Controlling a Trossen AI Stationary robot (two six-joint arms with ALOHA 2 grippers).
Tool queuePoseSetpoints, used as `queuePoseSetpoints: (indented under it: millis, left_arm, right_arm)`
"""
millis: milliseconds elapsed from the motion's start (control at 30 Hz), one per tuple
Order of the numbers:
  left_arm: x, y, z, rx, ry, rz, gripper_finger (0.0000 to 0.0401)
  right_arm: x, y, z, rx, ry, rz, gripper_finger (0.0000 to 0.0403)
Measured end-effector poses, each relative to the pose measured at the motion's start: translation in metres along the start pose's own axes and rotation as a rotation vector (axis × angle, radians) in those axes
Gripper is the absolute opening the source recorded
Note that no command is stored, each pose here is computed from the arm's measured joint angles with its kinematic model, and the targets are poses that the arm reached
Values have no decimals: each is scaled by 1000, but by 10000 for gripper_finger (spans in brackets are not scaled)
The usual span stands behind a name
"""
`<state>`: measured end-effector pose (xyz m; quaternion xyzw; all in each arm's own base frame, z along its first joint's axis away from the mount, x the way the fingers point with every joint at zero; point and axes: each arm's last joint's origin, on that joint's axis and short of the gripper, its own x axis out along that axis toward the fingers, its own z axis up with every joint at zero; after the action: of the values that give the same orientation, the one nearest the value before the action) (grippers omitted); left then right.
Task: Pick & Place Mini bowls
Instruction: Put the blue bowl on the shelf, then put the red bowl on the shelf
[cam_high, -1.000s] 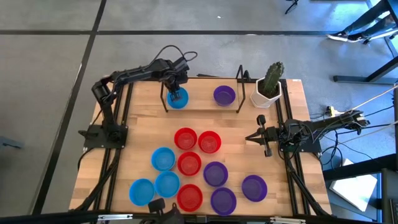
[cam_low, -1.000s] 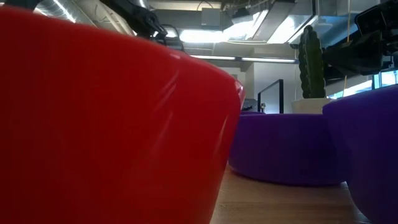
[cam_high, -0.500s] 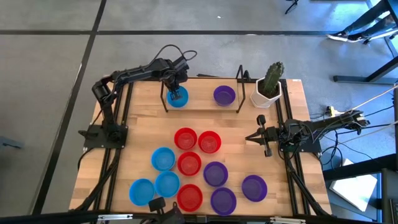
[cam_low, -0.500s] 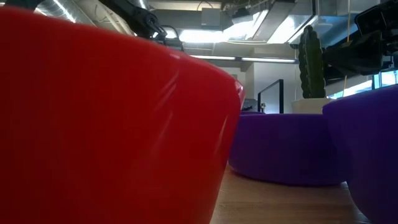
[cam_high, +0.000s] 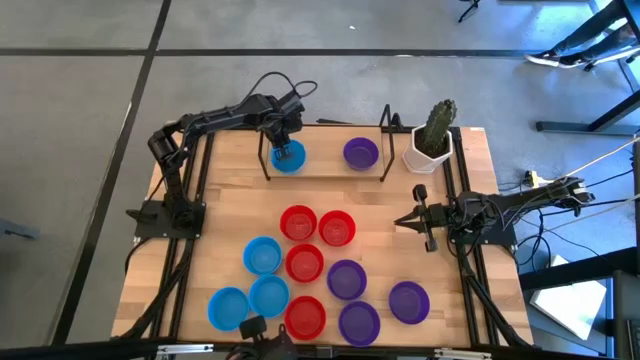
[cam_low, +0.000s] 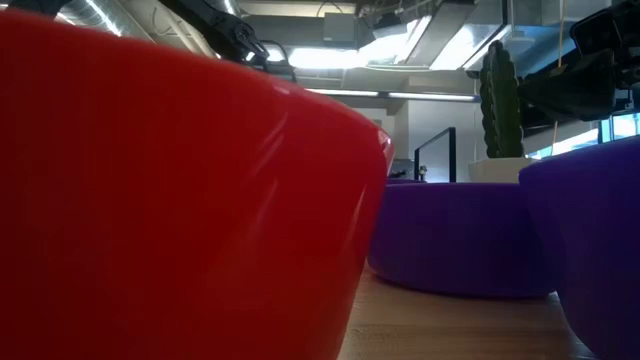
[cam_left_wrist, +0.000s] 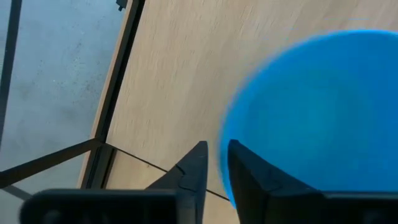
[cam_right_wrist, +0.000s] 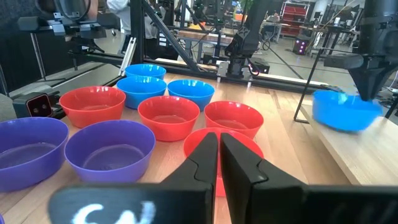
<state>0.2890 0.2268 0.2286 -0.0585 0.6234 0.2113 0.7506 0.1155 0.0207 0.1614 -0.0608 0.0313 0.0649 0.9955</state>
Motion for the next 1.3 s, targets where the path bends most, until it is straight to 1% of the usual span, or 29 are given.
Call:
queuePoseSetpoints:
  millis: [300, 467, 667, 733, 800, 867, 933, 967, 1033, 1067, 1133, 1233, 1300]
  left_arm:
    - [0, 2, 3, -5, -26, 64, 118]
    - [-11, -2, 4, 29, -76, 58, 138]
    - [-58, -19, 4, 96, -260, 3, 142]
    - [-82, -28, 0, 112, -337, -11, 135]
    - [-112, -41, -5, 150, -471, -68, 121]
    - [-142, -55, -16, 211, -651, -164, 101]
    - [-168, -71, -32, 280, -846, -245, 77]
    - [-178, -78, -44, 314, -938, -272, 65]
    - [-185, -92, -72, 377, -1093, -313, 38]
    - [-184, -98, -87, 398, -1156, -321, 26]
    - [-169, -108, -115, 399, -1255, -339, 8]
    - [-140, -116, -153, 362, -1419, -367, 5]
    - [-119, -121, -174, 340, -1503, -390, 4]
  right_arm:
    - [0, 0, 0, 0, 0, 0, 21]
    - [0, 0, 0, 0, 0, 0, 21]
    - [0, 0, 0, 0, 0, 0, 21]
    - [0, 0, 0, 0, 0, 0, 21]
    - [0, 0, 0, 0, 0, 0, 21]
    - [0, 0, 0, 0, 0, 0, 21]
    - [0, 0, 0, 0, 0, 0, 21]
    - [0, 0, 0, 0, 0, 0, 21]
    - [0, 0, 0, 0, 0, 0, 21]
    - [0, 0, 0, 0, 0, 0, 21]
    - [0, 0, 0, 0, 0, 0, 21]
    - [0, 0, 0, 0, 1, 0, 21]
    - [0, 0, 0, 0, 0, 0, 21]
